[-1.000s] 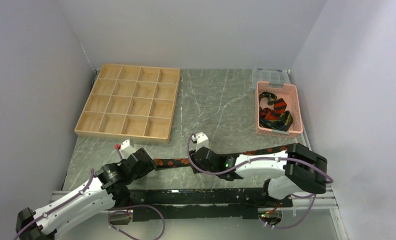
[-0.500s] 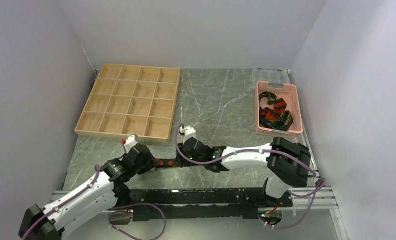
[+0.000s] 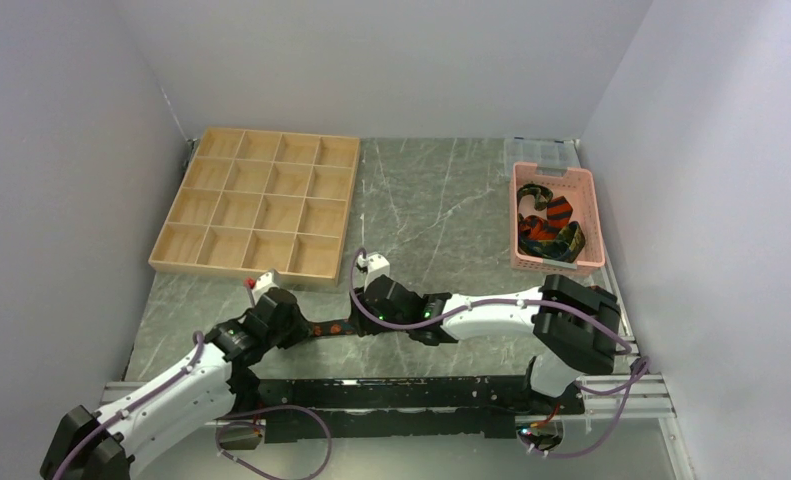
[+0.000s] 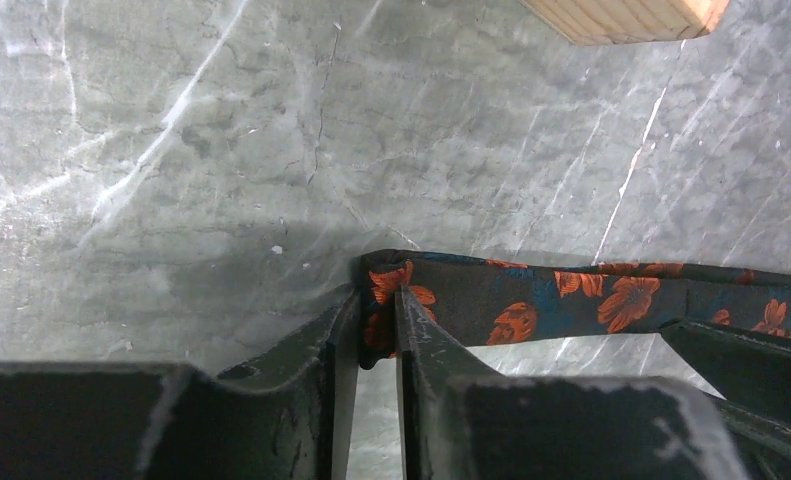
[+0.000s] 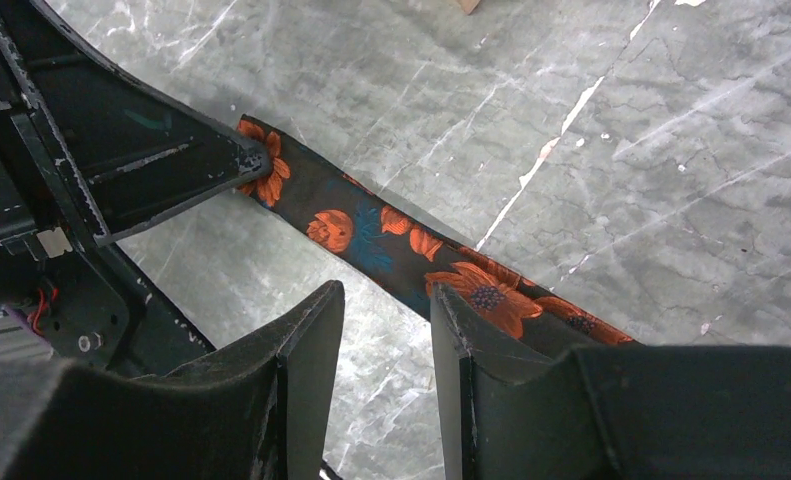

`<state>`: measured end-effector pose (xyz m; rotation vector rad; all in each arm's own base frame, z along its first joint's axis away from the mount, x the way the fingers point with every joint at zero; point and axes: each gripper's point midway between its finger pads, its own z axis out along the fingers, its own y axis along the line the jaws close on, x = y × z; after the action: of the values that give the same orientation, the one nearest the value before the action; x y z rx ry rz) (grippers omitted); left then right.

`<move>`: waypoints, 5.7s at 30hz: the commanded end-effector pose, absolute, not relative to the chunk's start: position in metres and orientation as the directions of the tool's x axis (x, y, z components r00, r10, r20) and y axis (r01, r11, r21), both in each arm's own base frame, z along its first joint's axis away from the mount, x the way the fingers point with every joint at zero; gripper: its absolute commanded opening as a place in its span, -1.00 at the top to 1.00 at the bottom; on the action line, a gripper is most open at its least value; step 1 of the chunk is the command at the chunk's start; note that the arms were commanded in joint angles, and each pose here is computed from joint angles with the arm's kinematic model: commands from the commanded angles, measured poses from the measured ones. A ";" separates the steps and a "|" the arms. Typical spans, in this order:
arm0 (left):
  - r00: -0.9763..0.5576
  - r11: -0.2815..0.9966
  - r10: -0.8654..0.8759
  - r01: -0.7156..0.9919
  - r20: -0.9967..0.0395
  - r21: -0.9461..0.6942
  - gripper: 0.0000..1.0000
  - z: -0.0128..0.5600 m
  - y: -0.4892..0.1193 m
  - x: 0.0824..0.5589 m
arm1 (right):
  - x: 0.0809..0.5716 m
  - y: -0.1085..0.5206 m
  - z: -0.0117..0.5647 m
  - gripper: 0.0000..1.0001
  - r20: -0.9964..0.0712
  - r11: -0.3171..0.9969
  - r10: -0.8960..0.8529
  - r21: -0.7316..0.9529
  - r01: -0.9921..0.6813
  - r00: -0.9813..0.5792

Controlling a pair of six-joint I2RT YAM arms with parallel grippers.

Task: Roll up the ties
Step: Roll the tie at the center of the board.

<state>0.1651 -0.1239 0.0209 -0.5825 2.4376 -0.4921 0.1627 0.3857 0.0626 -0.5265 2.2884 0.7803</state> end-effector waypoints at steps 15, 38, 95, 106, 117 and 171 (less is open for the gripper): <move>-0.710 0.827 -0.509 -0.249 -0.486 -0.503 0.94 0.039 -0.125 0.171 | 0.168 0.422 0.043 0.65 -0.650 0.737 -0.205 0.389 -0.553 -0.732; -0.773 0.839 -0.361 -0.025 -0.522 -0.543 0.94 0.119 -0.181 0.195 | 0.170 0.399 0.015 0.70 -0.661 0.761 -0.170 0.383 -0.523 -0.731; -0.743 0.934 -0.237 0.003 -0.626 -0.357 0.94 0.110 -0.166 0.182 | 0.183 0.401 0.057 0.63 -0.742 0.752 -0.104 0.378 -0.541 -0.663; -0.747 0.950 -0.178 0.040 -0.641 -0.311 0.94 0.116 -0.177 0.192 | 0.180 0.308 0.048 0.62 -0.739 0.856 -0.047 0.317 -0.408 -0.672; -0.771 0.981 -0.015 0.111 -0.637 -0.157 0.94 0.099 -0.218 0.199 | 0.180 0.259 0.045 0.61 -0.745 0.891 0.067 0.344 -0.296 -0.663; -0.752 0.873 -0.267 0.075 -0.602 -0.481 -0.16 0.110 -0.227 0.168 | 0.171 0.334 0.116 0.53 -0.738 0.712 0.054 0.501 -0.492 -0.673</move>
<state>0.1561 -0.2313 0.1072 0.0043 2.4009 -0.4327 0.1670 0.2835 0.0673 -0.2649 2.2533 0.7003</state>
